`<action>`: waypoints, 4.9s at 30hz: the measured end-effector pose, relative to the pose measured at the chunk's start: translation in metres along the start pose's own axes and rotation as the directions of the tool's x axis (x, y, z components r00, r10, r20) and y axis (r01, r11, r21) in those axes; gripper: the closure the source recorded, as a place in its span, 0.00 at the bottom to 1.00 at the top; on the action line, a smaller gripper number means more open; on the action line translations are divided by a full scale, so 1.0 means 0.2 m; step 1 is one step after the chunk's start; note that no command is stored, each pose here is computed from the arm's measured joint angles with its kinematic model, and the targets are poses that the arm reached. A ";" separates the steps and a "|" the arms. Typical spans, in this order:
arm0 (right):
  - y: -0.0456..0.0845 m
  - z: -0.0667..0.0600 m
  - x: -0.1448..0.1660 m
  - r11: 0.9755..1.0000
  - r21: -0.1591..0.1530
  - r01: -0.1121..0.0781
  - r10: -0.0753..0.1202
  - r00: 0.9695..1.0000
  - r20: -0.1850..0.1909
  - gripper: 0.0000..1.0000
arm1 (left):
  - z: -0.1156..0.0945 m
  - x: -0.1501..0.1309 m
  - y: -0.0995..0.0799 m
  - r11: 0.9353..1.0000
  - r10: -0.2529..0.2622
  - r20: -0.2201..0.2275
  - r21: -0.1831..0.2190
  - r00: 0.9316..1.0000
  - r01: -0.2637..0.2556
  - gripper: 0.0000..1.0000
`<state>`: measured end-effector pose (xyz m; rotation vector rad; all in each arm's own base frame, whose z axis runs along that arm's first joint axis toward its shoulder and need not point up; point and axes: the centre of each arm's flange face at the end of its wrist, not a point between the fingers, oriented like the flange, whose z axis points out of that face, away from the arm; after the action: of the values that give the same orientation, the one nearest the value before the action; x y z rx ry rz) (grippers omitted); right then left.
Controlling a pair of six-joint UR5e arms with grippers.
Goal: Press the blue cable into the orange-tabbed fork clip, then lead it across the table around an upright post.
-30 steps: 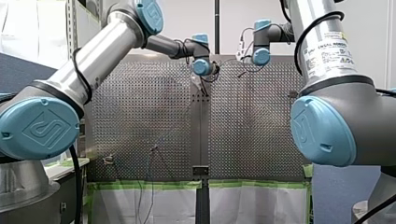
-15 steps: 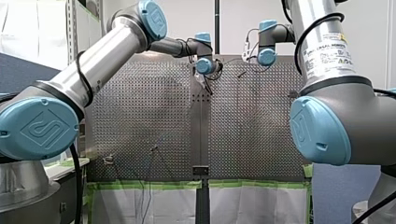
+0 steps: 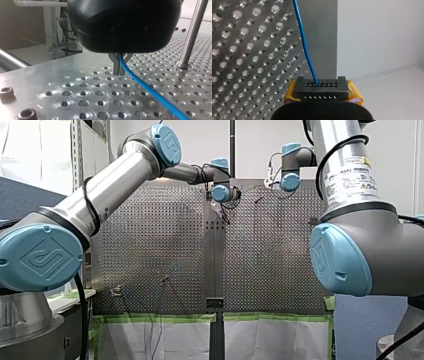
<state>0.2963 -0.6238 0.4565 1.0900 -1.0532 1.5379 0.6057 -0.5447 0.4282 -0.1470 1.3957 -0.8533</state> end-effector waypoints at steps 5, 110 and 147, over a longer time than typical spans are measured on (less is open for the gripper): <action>0.04 -0.01 -0.03 1.000 -0.010 0.001 -0.001 1.000 0.013 1.00 | -0.01 0.03 0.03 1.000 0.005 -0.010 -0.009 1.000 -0.005 1.00; 0.09 -0.35 -0.98 0.998 -0.018 0.064 -0.055 0.954 0.296 1.00 | -0.15 0.24 0.21 0.966 0.178 -0.152 -0.159 0.972 -0.202 1.00; 0.14 -0.42 -1.21 0.994 -0.040 0.098 -0.077 0.930 0.360 1.00 | -0.16 0.25 0.22 0.965 0.179 -0.157 -0.164 0.971 -0.204 1.00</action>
<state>0.2945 -0.5983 0.2002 1.3927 -1.2659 1.2551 0.5938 -0.5306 0.3565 -0.0882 1.5917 -0.5847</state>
